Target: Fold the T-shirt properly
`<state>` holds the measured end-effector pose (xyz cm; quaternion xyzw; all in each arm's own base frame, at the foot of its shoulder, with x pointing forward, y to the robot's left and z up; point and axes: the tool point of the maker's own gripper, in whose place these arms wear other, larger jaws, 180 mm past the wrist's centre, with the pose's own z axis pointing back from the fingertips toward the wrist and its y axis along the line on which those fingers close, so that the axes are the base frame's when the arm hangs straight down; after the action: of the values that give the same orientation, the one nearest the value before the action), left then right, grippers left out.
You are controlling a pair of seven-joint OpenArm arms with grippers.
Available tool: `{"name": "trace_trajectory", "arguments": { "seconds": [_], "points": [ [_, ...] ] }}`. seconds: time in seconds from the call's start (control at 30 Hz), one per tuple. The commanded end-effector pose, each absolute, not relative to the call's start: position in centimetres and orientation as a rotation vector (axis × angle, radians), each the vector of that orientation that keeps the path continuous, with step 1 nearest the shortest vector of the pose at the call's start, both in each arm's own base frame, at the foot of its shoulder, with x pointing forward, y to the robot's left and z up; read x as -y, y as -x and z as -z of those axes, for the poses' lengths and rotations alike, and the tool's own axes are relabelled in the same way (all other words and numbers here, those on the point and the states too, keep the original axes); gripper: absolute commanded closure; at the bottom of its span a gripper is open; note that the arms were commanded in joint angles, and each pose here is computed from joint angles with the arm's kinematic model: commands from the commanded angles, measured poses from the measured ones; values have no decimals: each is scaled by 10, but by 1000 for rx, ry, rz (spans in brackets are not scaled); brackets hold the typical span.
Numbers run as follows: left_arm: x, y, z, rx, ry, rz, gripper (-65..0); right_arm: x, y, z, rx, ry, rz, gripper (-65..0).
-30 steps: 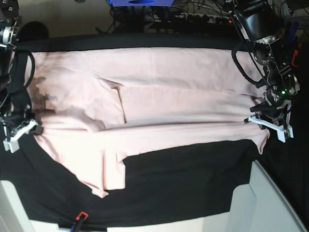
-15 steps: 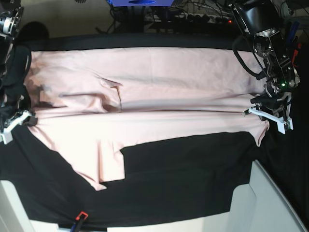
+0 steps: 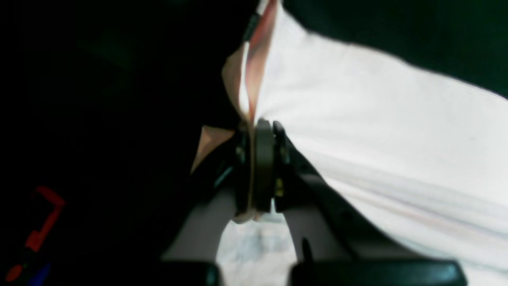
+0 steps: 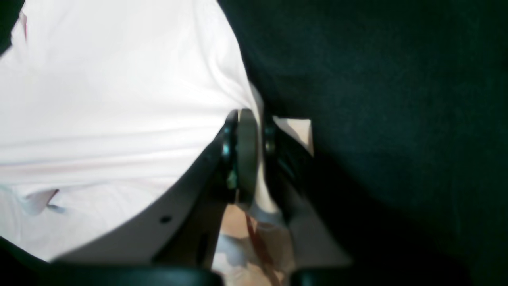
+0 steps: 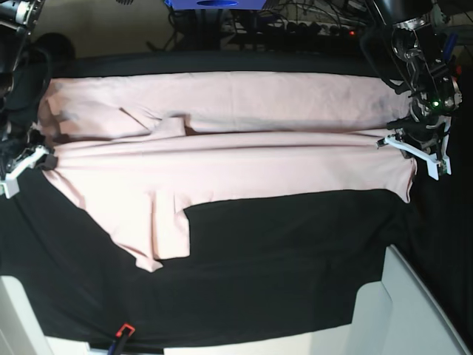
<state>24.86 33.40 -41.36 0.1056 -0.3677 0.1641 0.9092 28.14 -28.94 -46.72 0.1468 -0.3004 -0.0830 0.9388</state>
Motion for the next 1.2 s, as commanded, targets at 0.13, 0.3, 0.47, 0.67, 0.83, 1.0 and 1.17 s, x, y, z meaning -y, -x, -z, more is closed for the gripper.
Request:
{"name": "trace_trajectory", "arguments": {
  "seconds": [0.13, 0.3, 0.47, 0.67, 0.83, 1.0, 1.17],
  "points": [
    [-348, -245, 405, 779, -272, -329, 0, 296, -283, 461, 611, -287, 172, -3],
    [-348, -240, 408, 765, -274, -325, -109, 306, -269, 464, 568, -294, 250, -80],
    [-349, -233, 410, 753, -279, -321, -339, 328, -254, 458, 545, -276, 324, -340],
    [-361, -231, 404, 758, -302, -325, -380, 351, -246, 433, 577, -211, 331, -374],
    [-382, -245, 385, 788, -320, -411, -380, 353, -271, 401, 639, -173, 268, -376],
    [-382, -271, 371, 805, -294, -430, -380, 326, -319, 388, 669, -218, 172, -377],
    [-383, -288, 357, 848, -287, -435, -380, 301, -355, 413, 639, -332, 186, -418]
  ]
}}
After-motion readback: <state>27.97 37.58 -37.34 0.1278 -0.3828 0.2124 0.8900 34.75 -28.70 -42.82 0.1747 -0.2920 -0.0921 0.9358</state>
